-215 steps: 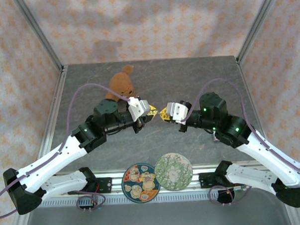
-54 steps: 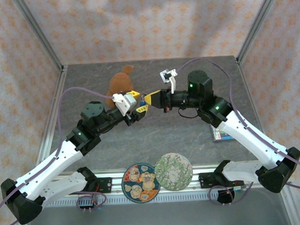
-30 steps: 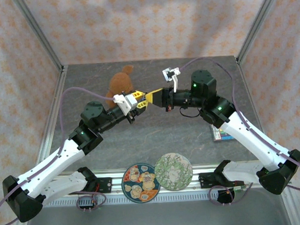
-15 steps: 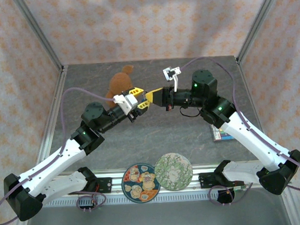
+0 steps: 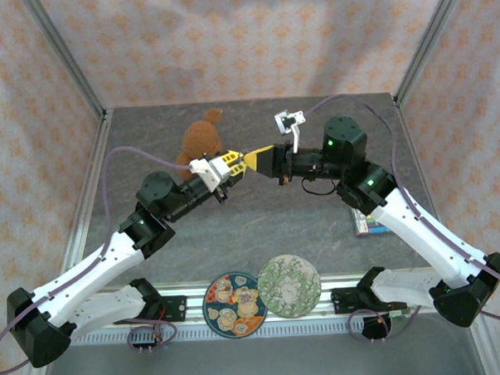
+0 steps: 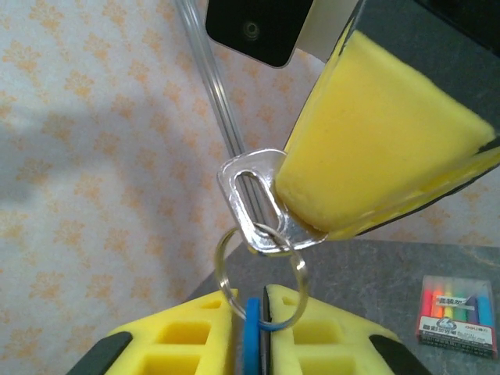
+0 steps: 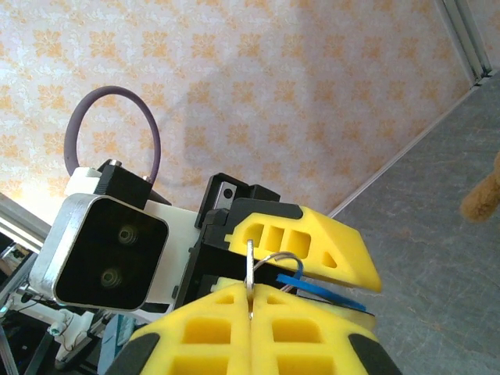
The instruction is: Remove the keys from the keyring
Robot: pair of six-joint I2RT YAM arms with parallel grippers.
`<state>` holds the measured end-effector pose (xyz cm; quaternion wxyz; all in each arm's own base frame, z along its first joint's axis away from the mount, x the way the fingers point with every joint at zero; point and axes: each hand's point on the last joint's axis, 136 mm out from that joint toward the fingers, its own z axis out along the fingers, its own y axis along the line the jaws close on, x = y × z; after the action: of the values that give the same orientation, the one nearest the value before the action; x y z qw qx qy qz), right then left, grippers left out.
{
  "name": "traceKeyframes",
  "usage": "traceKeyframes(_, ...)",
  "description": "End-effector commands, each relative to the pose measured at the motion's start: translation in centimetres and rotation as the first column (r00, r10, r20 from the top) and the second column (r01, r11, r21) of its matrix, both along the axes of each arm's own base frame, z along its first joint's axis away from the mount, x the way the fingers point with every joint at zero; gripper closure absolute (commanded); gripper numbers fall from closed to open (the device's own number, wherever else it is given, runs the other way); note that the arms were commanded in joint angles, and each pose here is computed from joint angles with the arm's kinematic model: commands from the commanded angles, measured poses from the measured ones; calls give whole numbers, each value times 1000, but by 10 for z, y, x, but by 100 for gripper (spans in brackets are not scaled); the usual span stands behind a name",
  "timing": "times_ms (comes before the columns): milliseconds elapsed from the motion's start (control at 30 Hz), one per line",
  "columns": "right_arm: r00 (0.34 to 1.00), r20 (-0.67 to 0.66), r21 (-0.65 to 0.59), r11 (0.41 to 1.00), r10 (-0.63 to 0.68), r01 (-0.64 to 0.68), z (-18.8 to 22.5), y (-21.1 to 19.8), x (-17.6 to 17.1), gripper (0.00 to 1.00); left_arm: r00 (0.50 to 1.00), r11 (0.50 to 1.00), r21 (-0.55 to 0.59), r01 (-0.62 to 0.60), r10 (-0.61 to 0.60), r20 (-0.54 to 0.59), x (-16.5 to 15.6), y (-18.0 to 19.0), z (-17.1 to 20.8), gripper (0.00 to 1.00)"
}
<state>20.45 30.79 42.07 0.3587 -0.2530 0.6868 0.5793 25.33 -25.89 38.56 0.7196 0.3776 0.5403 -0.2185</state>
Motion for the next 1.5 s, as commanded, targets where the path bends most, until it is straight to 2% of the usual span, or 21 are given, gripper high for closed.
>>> traceKeyframes(0, 999, 43, 43, 999, 2, -3, 15, -5, -5, 100, 999, 1000, -29, 1, 1, 38, -7, 3, 12, 83)
traceKeyframes(167, 999, 39, 44, 999, 3, -5, 14, -5, -5, 100, 999, 999, -44, 2, 0, 49, -8, 4, 19, 82)
traceKeyframes(267, 999, 37, 44, 999, 5, -7, 13, -5, -5, 100, 999, 999, -50, 8, -5, 52, -9, 4, 22, 74)
traceKeyframes(333, 999, 40, 47, 999, 7, -9, 14, -5, -6, 100, 998, 999, -49, 18, -16, 56, -10, 2, 23, 78)
traceKeyframes(533, 999, 40, 45, 999, 6, -8, 13, -5, -5, 100, 998, 998, -51, 27, -24, 55, -11, 2, 26, 80)
traceKeyframes(833, 999, 37, 38, 999, 3, -5, 9, -4, -4, 100, 998, 996, -76, 42, -39, 40, -16, 3, 35, 90)
traceKeyframes(1100, 999, 40, 41, 999, 6, -8, 10, -4, -4, 100, 997, 995, -80, 55, -51, 58, -18, 2, 39, 74)
traceKeyframes(1200, 999, 39, 42, 999, 8, -9, 11, -5, -5, 100, 997, 995, -73, 63, -60, 49, -18, 0, 38, 88)
traceKeyframes(1333, 999, 47, 46, 999, 3, -5, 12, -6, -5, 100, 998, 996, -75, 58, -55, 39, -16, 0, 37, 99)
traceKeyframes(1467, 998, 64, 55, 998, -16, 12, 15, -10, -5, 100, 999, 996, -78, 35, -33, 23, -14, 3, 36, 100)
